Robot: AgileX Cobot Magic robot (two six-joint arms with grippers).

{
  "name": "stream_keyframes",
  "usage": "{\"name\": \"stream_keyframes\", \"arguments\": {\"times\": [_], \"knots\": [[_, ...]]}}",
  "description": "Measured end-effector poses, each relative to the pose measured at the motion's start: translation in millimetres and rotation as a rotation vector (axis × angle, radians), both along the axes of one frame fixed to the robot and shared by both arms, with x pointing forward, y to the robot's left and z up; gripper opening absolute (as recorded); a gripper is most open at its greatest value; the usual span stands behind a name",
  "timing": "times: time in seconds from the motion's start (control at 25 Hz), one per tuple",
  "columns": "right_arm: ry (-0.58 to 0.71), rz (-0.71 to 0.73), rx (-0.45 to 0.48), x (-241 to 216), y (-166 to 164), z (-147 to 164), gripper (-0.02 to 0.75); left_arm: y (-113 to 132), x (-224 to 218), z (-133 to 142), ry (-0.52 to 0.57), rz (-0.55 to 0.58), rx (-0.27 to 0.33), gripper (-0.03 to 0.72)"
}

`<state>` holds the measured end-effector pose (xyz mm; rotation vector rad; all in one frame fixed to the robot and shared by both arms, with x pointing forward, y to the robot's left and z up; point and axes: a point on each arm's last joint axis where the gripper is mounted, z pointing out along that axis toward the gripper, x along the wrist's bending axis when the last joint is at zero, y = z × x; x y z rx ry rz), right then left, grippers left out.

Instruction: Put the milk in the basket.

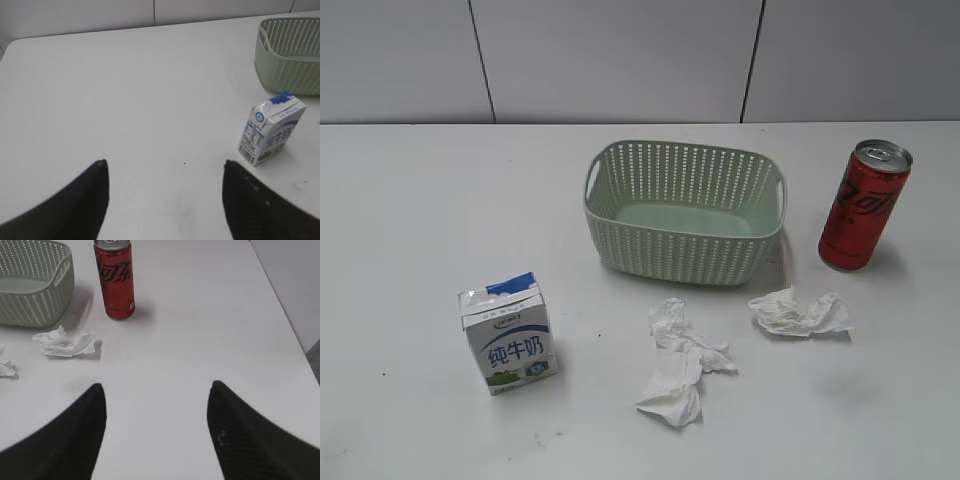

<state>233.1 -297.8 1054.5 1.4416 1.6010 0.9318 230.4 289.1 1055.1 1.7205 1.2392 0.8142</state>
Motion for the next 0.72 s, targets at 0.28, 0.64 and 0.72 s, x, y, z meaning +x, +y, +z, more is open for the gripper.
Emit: {"name": "stream_keyframes", "arguments": {"times": [0.28, 0.64, 0.72], "knots": [[0.0, 0.0, 0.0, 0, 0, 0, 0.497, 0, 0, 0, 0.0, 0.0, 0.0, 0.525], [0.0, 0.0, 0.0, 0, 0, 0, 0.497, 1, 3, 28, -0.259, -0.007, 0.035, 0.525], [0.0, 0.0, 0.0, 0, 0, 0, 0.496, -1, 11, 36, -0.311, -0.016, 0.044, 0.525]]}}
